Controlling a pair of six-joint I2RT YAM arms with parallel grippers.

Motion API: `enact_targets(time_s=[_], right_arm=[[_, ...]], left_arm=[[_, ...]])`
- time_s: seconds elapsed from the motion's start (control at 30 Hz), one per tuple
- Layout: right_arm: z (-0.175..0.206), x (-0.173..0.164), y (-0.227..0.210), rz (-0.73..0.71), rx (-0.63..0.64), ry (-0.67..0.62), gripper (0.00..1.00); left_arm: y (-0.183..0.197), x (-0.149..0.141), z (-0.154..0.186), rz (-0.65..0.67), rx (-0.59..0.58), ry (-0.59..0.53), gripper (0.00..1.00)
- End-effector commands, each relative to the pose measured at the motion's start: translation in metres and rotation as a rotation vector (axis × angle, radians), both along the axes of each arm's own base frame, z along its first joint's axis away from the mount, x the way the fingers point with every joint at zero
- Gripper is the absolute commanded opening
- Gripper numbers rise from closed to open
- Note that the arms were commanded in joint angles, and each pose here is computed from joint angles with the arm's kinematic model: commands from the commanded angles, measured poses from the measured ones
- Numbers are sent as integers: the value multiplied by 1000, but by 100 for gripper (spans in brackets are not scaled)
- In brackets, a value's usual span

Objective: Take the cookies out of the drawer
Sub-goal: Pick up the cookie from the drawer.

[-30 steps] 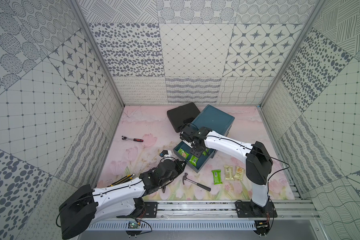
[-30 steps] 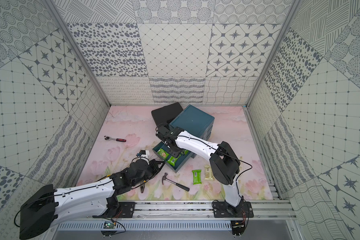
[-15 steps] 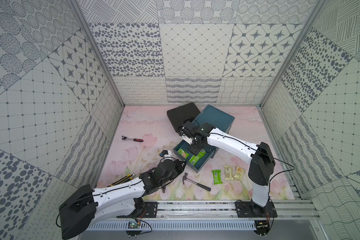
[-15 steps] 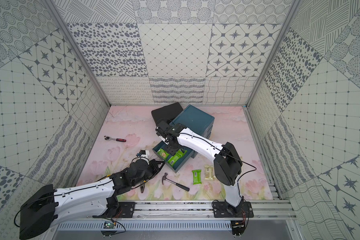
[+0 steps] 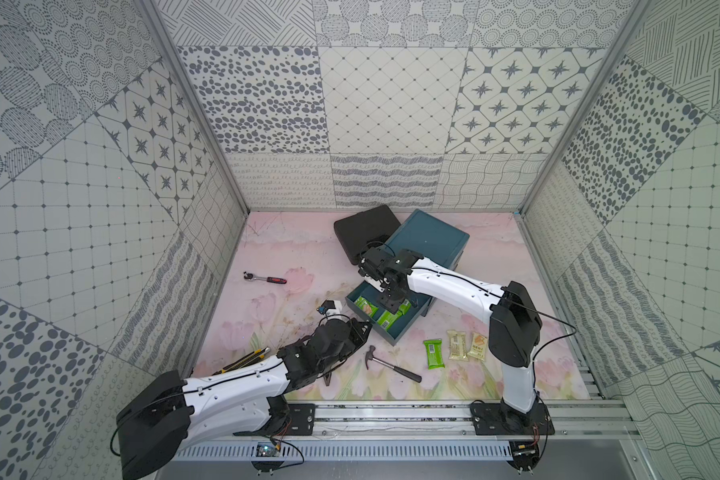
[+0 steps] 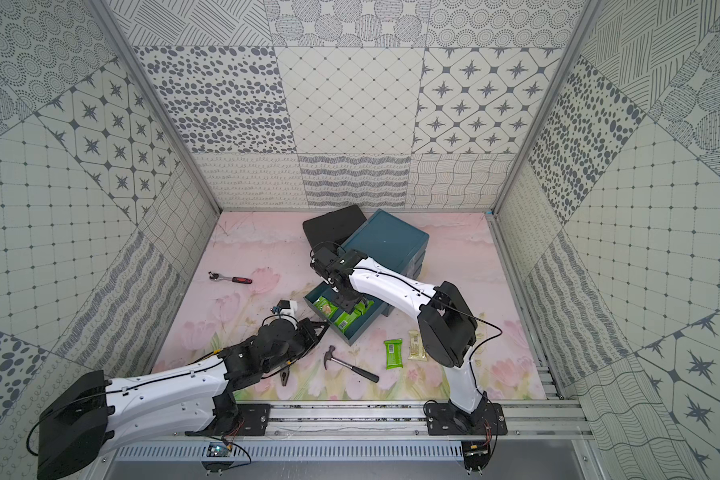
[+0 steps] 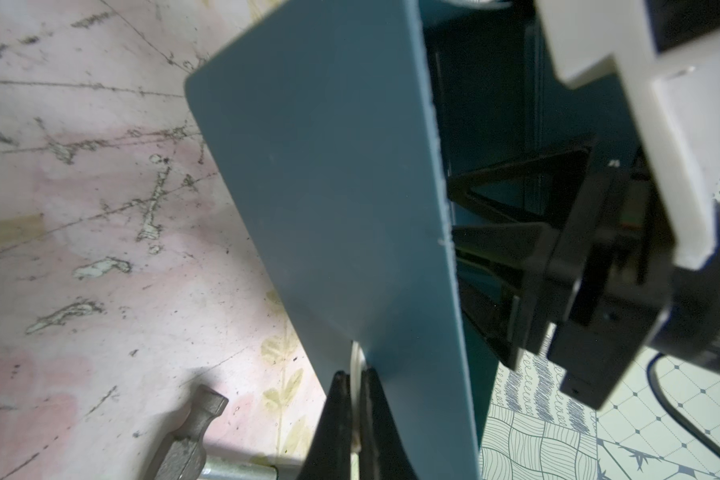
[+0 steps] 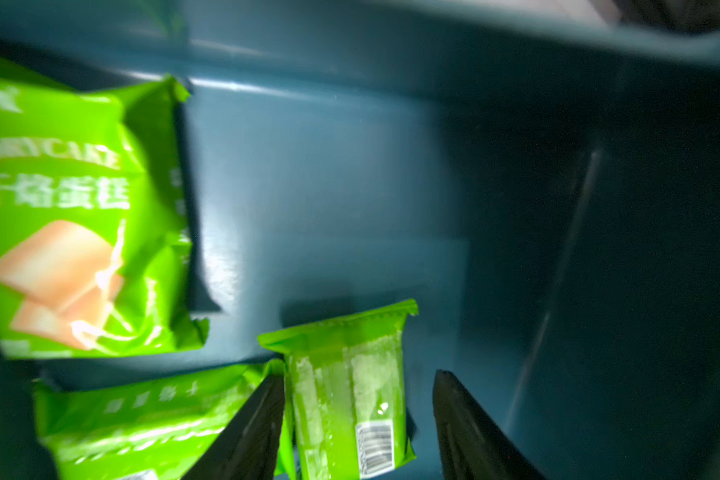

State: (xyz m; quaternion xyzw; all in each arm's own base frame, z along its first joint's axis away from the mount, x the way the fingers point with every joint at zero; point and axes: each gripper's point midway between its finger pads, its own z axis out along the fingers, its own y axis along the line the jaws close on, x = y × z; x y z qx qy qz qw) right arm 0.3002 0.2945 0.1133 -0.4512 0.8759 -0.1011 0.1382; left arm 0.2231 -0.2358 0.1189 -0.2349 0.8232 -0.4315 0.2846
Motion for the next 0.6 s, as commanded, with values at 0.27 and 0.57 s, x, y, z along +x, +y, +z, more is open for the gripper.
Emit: enact_targets(time_s=[0.27, 0.57], right_arm=[[-16, 7, 0, -36, -24, 20, 61], [-18, 4, 15, -43, 65, 68, 50]], left_arm=[[3, 7, 7, 23, 6, -52, 0], [3, 7, 7, 25, 6, -51, 0]])
